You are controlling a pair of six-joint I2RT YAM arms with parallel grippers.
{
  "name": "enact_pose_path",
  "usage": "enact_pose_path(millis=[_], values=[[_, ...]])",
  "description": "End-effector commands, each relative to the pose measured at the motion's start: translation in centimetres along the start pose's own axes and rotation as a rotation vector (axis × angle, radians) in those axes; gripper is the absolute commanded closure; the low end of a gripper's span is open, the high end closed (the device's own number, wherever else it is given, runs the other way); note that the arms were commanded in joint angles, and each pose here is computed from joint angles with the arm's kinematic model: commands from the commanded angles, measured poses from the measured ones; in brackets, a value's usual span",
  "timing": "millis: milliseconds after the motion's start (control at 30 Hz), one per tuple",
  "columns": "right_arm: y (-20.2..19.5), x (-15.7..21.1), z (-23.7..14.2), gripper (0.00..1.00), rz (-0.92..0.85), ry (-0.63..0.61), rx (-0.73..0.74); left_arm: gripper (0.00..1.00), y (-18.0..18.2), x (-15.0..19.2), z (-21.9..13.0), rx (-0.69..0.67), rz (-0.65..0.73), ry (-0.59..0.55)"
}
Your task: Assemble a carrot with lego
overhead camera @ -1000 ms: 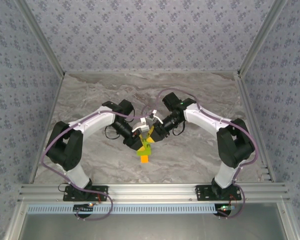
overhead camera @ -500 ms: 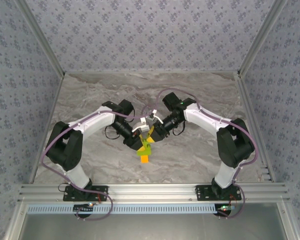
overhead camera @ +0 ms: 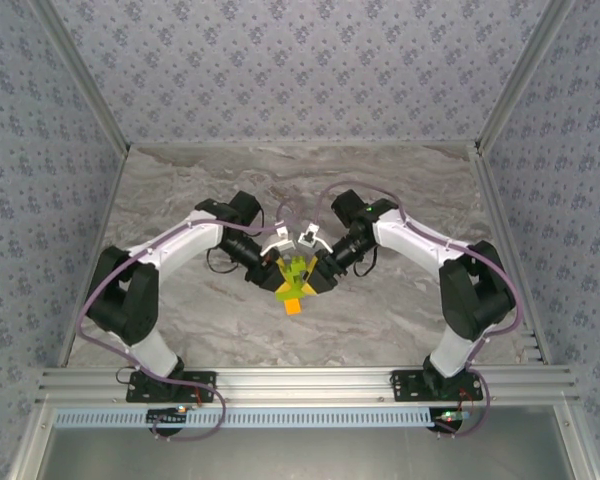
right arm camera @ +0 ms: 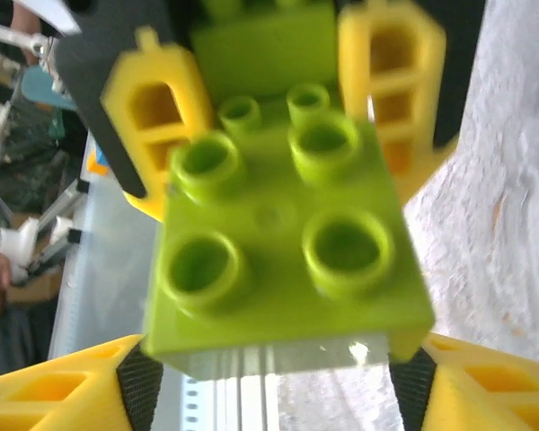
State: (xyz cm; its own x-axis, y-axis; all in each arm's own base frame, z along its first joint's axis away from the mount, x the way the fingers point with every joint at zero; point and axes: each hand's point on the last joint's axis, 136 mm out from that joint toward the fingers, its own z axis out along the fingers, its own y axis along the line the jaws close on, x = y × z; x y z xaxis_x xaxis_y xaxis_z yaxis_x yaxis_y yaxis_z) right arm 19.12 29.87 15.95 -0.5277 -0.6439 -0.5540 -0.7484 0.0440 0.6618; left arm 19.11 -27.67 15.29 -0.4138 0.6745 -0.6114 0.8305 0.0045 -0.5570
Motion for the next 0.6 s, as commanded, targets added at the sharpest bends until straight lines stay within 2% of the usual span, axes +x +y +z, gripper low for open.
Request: enact_pose_path(millis=[0, 167, 300, 467, 567], values=[[0.7, 0.8, -0.5, 0.19, 0.034, 0.016, 0.025, 0.84, -1.1, -2.5, -1.2, 0.006, 0.087, -0.079], [-1.1, 0.3, -2.4, 0.13, 0.044, -0.046, 0.175, 0.84, -0.7, -2.4, -1.1, -0.01, 0.079, -0.073], [-2.8, -0.9, -5.8, 0.12, 0.049, -0.16, 0.343, 0.84, 0.5, -2.0, -0.9, -0.058, 0.061, -0.06], [-5.1, -1.5, -11.2, 0.11, 0.089, -0.312, 0.607, 0.83, 4.9, -1.0, -1.1, -0.272, 0.012, -0.014], [-5.1, -1.3, -12.8, 0.1, 0.095, -0.357, 0.656, 0.83, 6.9, -1.0, -1.6, -0.384, 0.034, -0.015]])
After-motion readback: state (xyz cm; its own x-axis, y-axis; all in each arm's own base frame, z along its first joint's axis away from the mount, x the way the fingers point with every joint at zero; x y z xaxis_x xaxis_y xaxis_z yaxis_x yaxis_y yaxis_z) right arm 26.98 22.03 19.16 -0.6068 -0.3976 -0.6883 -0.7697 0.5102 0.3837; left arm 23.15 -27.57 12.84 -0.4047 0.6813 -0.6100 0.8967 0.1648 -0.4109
